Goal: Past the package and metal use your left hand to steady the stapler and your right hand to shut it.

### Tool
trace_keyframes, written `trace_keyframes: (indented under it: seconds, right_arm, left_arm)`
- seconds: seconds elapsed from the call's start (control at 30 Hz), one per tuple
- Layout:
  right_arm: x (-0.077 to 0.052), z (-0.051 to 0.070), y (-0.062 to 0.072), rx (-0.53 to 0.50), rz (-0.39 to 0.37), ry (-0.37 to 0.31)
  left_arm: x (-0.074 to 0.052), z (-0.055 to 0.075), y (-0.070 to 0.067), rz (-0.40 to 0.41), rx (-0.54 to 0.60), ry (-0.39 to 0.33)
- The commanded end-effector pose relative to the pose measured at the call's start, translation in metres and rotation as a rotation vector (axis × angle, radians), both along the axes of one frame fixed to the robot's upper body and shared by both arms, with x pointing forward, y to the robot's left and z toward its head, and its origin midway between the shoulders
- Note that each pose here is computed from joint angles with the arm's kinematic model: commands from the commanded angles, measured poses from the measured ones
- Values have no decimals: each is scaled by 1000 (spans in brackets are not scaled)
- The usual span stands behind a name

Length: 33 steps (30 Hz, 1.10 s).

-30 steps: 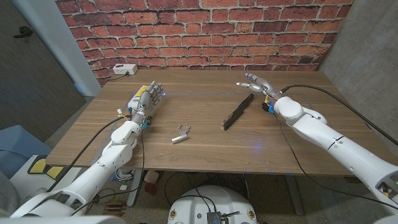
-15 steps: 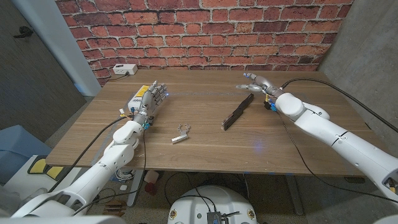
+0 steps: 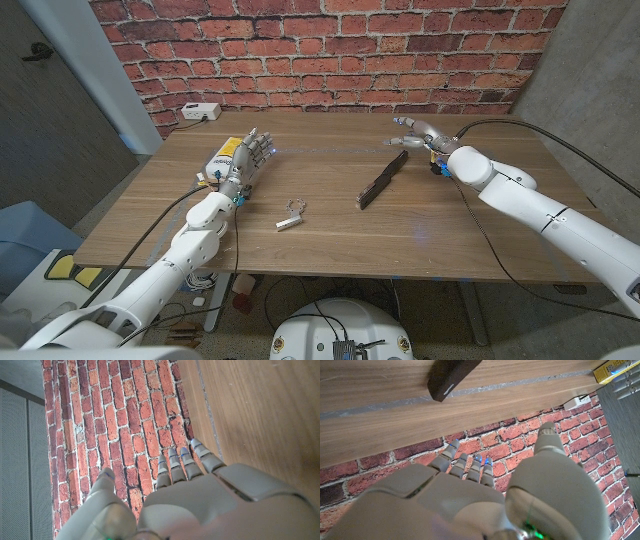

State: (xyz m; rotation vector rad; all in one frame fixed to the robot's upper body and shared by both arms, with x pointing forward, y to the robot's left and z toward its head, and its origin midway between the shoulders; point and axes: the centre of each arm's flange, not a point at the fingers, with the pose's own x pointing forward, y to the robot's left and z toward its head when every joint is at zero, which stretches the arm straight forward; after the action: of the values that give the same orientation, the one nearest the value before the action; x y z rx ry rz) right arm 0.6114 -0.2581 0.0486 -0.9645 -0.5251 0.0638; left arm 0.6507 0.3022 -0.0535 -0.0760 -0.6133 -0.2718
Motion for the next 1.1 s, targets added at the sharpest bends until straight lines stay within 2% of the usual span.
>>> trace_keyframes:
  seconds: [0.03,0.2,0.43,1.1]
  right_arm:
    - [5,4,1,-93,-18,16]
    - [7,6,3,-161,-55,-3]
    - [10,5,2,-196,-73,-9]
    - [11,16,11,-339,-96,-4]
  left_arm:
    - [0,-5,-10,-3,3,1]
    - [0,-9,-14,-1,-2,12]
    - [0,-14,-17,-1,-9,31]
    - [1,-15,-13,-4,-10,32]
